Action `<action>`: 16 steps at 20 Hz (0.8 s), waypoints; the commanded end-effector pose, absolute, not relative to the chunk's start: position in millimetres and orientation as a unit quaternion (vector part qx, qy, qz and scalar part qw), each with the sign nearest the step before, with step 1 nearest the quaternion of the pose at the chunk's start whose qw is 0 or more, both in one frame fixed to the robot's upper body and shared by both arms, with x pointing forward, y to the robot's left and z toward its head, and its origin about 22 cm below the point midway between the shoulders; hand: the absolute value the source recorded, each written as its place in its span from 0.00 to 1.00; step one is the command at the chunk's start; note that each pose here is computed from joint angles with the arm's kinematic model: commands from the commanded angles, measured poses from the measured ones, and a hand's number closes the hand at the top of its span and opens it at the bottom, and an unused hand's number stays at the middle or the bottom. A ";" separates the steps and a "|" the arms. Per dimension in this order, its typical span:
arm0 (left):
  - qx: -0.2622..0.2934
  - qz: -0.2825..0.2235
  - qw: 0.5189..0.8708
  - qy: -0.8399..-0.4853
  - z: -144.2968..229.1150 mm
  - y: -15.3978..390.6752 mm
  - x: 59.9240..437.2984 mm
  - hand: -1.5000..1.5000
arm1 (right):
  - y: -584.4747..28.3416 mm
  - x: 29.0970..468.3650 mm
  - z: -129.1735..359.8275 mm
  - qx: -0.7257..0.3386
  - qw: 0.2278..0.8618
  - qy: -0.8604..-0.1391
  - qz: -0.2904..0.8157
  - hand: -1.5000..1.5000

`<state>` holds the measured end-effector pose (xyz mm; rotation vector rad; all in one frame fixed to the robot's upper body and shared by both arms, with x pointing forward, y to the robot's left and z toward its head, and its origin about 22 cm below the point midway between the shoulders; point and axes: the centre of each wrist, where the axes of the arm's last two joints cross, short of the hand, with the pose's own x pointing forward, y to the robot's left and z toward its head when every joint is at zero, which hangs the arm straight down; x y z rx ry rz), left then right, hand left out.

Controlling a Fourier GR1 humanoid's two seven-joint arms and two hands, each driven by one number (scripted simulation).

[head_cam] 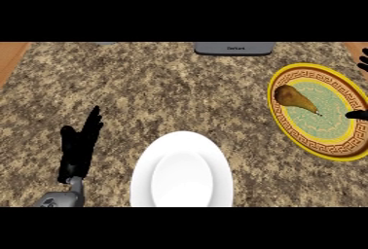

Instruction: Pick the pear from the plate and place it in the plate

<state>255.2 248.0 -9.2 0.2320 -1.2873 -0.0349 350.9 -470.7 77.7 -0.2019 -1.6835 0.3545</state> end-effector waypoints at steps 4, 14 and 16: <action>0.108 -0.018 0.796 -0.595 -14.6 264.8 256.7 0.50 | -477.2 344.1 62.6 -0.055 0.634 -0.757 0.145 0.00; 0.104 -0.024 0.791 -0.602 -16.3 243.4 255.6 0.50 | -473.5 335.7 38.9 -0.086 0.634 -0.754 0.152 0.00; 0.111 -0.030 0.791 -0.601 -1.9 257.2 253.6 0.50 | -482.1 323.7 33.4 -0.092 0.646 -0.740 0.166 0.00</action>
